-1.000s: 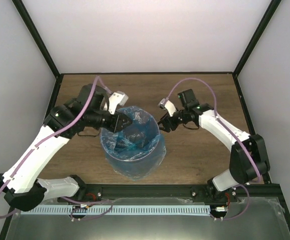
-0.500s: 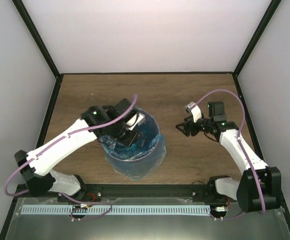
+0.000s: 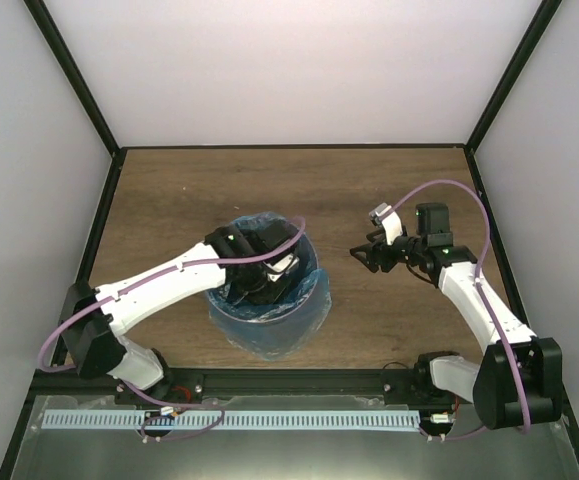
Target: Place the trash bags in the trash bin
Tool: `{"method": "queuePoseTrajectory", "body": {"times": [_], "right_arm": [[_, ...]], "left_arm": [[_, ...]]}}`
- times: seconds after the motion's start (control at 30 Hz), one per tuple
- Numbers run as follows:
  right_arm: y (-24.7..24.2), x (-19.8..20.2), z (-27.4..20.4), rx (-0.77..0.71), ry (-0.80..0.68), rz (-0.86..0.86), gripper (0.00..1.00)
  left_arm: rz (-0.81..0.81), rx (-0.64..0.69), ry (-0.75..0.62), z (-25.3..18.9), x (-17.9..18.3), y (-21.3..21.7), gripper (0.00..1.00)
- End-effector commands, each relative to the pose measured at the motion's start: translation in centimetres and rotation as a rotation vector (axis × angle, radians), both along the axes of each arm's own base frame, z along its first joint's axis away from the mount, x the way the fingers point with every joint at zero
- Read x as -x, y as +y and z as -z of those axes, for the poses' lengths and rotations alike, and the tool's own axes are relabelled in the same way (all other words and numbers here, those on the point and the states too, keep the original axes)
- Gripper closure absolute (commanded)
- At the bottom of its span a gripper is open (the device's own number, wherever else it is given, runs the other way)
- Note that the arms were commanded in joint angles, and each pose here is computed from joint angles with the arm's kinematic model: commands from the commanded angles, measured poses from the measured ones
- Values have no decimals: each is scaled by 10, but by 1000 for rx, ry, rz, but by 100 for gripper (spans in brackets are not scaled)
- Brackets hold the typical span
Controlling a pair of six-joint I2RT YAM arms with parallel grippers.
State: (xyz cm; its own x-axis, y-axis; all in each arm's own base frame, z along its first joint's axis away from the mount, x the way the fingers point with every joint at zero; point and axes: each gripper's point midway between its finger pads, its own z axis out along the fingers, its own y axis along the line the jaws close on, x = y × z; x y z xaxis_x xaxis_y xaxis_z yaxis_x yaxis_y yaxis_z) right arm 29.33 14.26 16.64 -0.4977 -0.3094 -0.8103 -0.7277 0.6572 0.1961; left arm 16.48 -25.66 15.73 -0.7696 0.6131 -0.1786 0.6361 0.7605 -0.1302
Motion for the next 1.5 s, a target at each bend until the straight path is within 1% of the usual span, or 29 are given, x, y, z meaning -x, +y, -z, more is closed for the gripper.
{"method": "queuePoseTrajectory", "body": {"times": [0.0,0.17,0.4,0.73,1.07,1.33,1.4,1.47], "right_arm": [[1,-6,-11,4,-54,-16,29],[1,-5,-12,3,-56,-16,29],[1,-5,-12,6,-61,-15,29],[0,-5,-11,10,-60,-14,29],[0,-5,-11,14,-61,-16,29],[0,-6,-11,14,-64,-17,29],[-1,-8,-13,14,-63,-4,29],[-8,-17,-19,23,-62,62,29]], "left_arm": [[19,11,11,14,5,-2,90],[33,0,59,36,11,-3,92],[50,5,90,58,15,-6,92],[64,-43,171,94,28,1,93],[85,-74,228,124,34,1,93],[102,-79,265,140,38,-2,93],[105,-86,274,144,39,-2,93],[111,-90,281,146,40,-1,93]]}}
